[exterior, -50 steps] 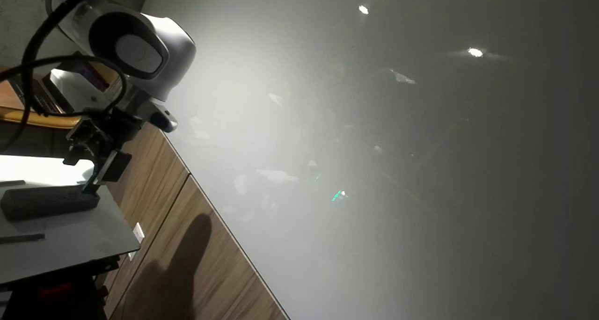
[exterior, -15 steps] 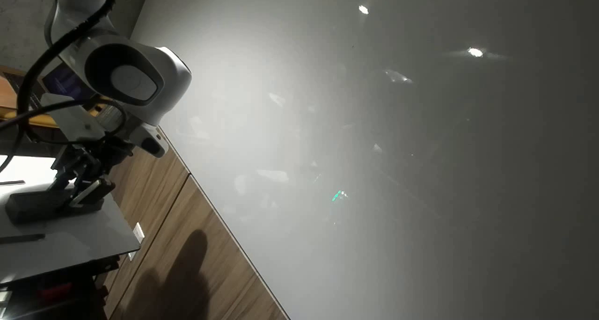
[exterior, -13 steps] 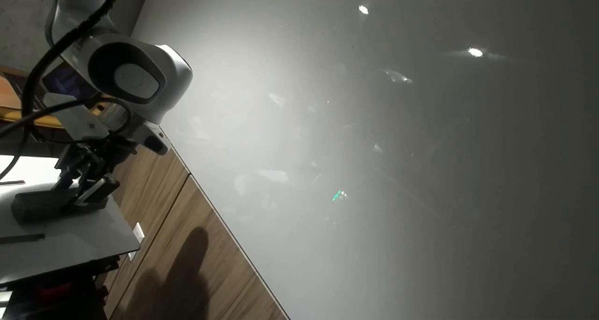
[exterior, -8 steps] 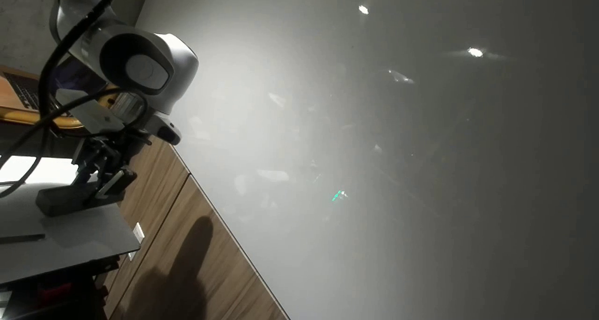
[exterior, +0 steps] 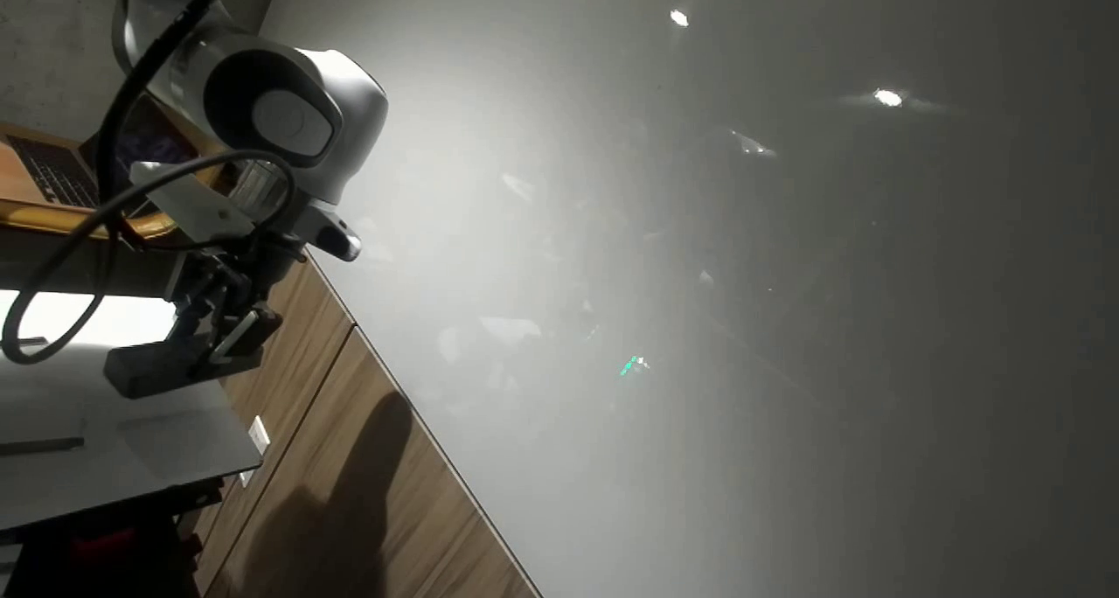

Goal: Use the eraser to clean the whiteboard.

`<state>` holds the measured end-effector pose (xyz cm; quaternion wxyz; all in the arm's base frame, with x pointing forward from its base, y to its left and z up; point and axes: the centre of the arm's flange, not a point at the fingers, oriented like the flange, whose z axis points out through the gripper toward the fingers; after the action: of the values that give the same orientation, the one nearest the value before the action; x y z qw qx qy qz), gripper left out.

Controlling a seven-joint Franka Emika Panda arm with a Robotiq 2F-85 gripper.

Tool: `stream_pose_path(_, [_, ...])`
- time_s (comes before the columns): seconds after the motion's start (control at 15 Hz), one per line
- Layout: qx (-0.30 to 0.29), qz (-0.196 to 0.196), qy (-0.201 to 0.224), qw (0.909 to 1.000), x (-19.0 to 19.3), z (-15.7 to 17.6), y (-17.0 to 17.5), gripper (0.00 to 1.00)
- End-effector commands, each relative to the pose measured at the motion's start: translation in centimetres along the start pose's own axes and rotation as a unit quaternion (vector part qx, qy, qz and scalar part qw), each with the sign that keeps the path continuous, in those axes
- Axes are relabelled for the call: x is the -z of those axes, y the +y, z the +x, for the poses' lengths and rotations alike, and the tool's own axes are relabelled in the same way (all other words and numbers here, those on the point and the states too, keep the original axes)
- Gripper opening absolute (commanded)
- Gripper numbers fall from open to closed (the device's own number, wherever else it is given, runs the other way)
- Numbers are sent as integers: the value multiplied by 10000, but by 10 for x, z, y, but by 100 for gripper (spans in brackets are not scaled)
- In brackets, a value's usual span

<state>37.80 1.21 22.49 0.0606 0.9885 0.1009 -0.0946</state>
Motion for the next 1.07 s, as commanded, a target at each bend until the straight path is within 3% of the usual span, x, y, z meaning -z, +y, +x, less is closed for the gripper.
stream_pose_path(0.0, [26, -47, 49, 10000, 8, 18, -2, 29])
stream_pose_path(0.33, [75, -13, 26, 10000, 4, 36, -10, 29])
stream_pose_path(1.0, [208, 46, -273, 9994, -19, 40, -39, 29])
